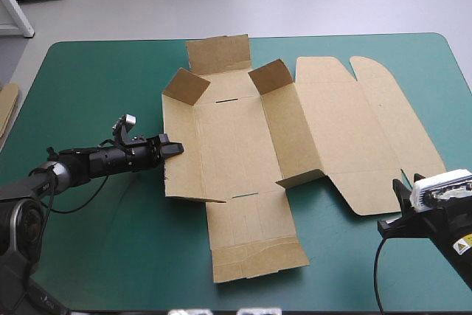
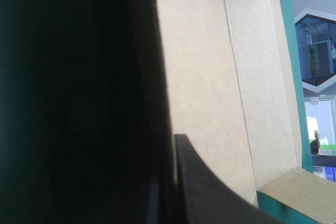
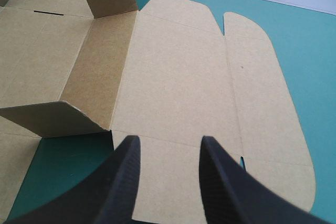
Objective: Fold the box
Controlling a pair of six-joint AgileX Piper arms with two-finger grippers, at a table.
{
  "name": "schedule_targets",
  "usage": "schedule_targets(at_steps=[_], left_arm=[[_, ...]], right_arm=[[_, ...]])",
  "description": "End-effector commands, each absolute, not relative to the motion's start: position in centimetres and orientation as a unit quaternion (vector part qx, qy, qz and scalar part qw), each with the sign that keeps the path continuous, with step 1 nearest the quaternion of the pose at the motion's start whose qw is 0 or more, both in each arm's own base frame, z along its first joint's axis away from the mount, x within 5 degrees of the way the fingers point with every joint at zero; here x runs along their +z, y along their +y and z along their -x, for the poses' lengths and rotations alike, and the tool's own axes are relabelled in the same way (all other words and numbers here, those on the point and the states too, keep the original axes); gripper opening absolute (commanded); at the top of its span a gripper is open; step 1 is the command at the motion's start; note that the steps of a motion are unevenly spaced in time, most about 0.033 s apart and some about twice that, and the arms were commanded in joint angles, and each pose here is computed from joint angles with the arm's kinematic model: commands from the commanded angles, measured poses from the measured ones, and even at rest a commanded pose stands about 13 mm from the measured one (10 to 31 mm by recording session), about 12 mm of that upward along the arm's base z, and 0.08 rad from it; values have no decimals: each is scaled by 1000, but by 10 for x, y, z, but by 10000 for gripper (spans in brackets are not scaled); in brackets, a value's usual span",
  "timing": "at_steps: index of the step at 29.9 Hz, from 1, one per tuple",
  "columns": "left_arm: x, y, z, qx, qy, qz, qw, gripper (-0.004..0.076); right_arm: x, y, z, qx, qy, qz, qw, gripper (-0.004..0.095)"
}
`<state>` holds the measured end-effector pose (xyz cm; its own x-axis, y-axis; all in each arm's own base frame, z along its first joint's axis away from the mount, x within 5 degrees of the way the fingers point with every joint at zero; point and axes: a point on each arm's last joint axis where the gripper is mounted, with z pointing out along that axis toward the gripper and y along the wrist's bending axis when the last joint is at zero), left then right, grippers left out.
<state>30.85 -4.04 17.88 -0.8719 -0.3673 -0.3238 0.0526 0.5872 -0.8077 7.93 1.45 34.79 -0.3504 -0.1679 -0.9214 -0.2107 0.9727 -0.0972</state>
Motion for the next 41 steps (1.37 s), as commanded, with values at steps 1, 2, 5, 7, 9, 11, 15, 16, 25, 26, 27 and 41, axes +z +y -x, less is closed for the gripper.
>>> schedule_targets(at_steps=[1, 2, 5, 7, 9, 11, 15, 16, 25, 26, 27, 41], left_arm=[[195, -52, -311, -493, 833, 65, 241, -7], [194, -54, -310, -495, 834, 59, 236, -7], [195, -56, -310, -495, 834, 39, 241, -8], [200, -55, -314, -486, 839, 19, 243, -8], [205, -55, -318, -476, 845, -2, 245, -8], [215, -54, -326, -463, 848, -35, 254, -8], [246, -52, -342, -416, 859, -133, 267, -8], [256, -50, -345, -389, 864, -177, 267, -8], [329, -49, -369, -190, 852, -370, 317, -8], [335, -53, -371, -168, 847, -389, 322, -8], [343, -59, -372, -141, 839, -410, 330, -8], [388, -144, -379, 115, 667, -573, 462, -8]], right_arm=[[361, 14, -82, 19, 797, 107, 595, 351], [361, 14, -82, 19, 797, 107, 595, 351], [362, 14, -82, 19, 796, 107, 596, 351], [362, 14, -82, 19, 796, 107, 596, 351], [362, 14, -82, 21, 796, 106, 596, 351], [362, 15, -82, 23, 796, 106, 596, 351], [362, 15, -82, 23, 796, 106, 596, 351], [362, 15, -82, 23, 796, 106, 596, 351], [362, 15, -82, 25, 796, 105, 596, 351], [362, 15, -82, 25, 796, 105, 596, 351], [362, 15, -82, 25, 796, 105, 596, 351], [363, 18, -82, 50, 794, 97, 598, 351]])
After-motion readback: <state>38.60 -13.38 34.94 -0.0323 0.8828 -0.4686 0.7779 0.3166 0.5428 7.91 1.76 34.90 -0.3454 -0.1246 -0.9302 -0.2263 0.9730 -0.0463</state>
